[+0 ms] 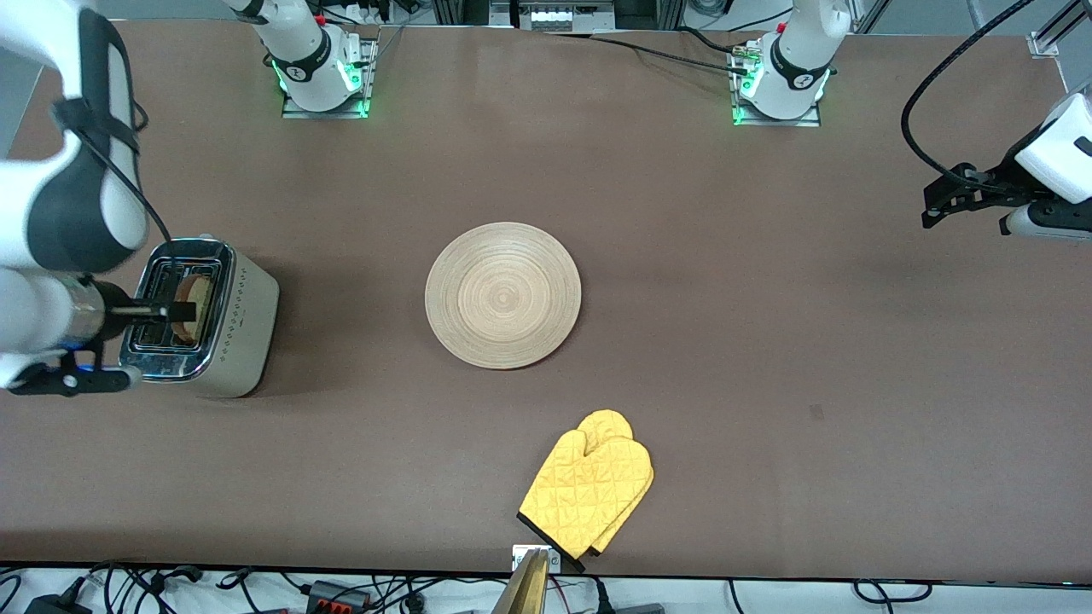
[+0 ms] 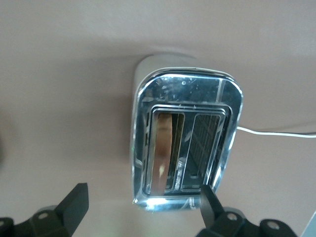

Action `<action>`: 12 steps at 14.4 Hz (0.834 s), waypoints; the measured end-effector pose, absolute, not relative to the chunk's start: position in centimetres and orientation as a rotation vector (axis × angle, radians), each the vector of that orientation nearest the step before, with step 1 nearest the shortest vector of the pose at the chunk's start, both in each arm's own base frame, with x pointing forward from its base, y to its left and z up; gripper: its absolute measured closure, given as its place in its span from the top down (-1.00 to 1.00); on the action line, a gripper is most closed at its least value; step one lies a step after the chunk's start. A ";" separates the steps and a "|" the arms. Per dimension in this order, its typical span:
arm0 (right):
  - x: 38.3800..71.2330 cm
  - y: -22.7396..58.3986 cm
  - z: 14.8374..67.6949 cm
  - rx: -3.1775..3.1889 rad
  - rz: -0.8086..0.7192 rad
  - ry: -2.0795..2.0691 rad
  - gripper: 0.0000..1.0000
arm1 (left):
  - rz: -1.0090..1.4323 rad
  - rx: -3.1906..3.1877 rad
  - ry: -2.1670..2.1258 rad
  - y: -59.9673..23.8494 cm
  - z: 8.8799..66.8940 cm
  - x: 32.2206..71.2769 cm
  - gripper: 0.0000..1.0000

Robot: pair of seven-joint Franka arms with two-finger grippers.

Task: Move plate and put bread in toaster
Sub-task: 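Lower the bread into the toaster slot with the right gripper, then open the right gripper and raise it from the toaster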

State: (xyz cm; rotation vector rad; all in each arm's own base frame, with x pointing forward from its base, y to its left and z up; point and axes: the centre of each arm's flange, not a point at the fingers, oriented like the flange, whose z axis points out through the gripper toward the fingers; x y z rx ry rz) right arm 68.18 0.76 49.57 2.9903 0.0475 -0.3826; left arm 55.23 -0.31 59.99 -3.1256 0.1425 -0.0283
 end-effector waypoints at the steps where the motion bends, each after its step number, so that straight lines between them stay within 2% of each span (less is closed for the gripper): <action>1: 67.2 1.1 51.9 3.001 -0.366 0.052 1.00 | -0.029 -3.126 0.143 -0.3 60.0 55.2 1.00; 3: 65.6 2.3 55.4 3.012 -0.338 0.076 1.00 | -0.031 -3.125 0.144 -0.4 60.1 55.2 1.00; 5: 65.0 3.0 56.6 3.014 -0.321 0.092 1.00 | -0.031 -3.125 0.146 -0.4 60.1 55.2 1.00; 12: 65.2 2.7 55.8 3.034 -0.344 0.078 1.00 | -0.033 -3.125 0.152 -0.6 60.1 55.2 1.00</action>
